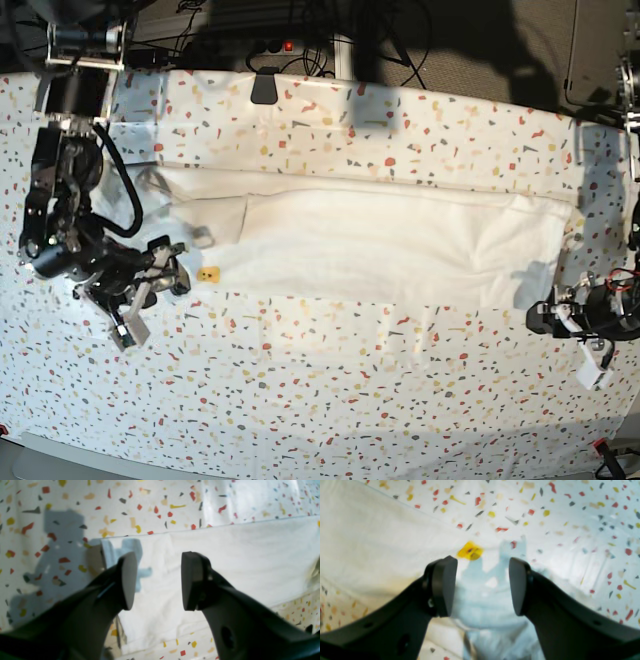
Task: Fold the T-shirt properly
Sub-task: 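Fold the grasped shirt edge over toward the robot with both grippers, then release the shirt and move the left gripper to the shirt's end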
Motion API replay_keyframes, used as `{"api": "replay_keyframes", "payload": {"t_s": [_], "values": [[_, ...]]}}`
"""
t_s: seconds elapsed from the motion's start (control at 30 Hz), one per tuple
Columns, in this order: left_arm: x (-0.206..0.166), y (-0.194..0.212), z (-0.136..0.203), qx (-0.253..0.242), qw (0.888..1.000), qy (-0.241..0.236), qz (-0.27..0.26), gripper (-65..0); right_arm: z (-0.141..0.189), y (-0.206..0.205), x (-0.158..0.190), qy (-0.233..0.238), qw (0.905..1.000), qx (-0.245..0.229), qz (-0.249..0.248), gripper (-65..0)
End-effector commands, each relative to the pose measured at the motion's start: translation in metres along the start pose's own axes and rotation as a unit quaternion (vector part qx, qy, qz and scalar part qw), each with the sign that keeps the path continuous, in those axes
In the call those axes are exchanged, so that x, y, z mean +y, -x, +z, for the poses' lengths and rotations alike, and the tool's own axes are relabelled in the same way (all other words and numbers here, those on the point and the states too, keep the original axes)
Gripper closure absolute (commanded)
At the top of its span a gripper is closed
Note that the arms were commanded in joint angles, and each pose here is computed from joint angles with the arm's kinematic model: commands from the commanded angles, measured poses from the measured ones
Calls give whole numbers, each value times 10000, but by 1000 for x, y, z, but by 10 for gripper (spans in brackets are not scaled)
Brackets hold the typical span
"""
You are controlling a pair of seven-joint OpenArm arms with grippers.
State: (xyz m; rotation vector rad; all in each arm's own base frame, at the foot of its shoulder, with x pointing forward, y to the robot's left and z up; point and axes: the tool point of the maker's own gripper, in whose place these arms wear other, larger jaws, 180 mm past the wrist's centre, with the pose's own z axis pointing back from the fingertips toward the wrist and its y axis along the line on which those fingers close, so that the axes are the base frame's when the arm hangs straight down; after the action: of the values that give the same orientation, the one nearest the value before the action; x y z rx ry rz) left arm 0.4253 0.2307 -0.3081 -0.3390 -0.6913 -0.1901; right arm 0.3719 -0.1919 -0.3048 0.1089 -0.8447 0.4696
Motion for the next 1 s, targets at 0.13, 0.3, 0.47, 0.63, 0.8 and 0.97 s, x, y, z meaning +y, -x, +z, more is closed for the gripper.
{"api": "replay_keyframes", "payload": {"t_s": [0.13, 0.3, 0.47, 0.63, 0.8, 0.97], "values": [[13, -19, 17, -226, 9996, -71, -163, -280, 40, 6, 45, -91, 9978, -322, 575, -342], [39, 6, 15, 97, 9996, -187, 165, -280, 69, 30, 86, -313, 9958, -223, 834, -342], [64, 50, -2, 307, 9968, -91, 737, -280, 82, 60, 105, -376, 9952, 35, 902, -342], [70, 73, -8, 366, 9955, 96, 867, -280, 88, 88, 119, -557, 9947, 371, 779, -342], [69, 64, -11, 74, 9961, 99, 874, -282, 90, 95, 123, -611, 9943, 461, 745, -342], [41, 73, -18, 288, 9924, 687, 976, -282, 90, 94, 125, -678, 9943, 433, 695, -342]]}}
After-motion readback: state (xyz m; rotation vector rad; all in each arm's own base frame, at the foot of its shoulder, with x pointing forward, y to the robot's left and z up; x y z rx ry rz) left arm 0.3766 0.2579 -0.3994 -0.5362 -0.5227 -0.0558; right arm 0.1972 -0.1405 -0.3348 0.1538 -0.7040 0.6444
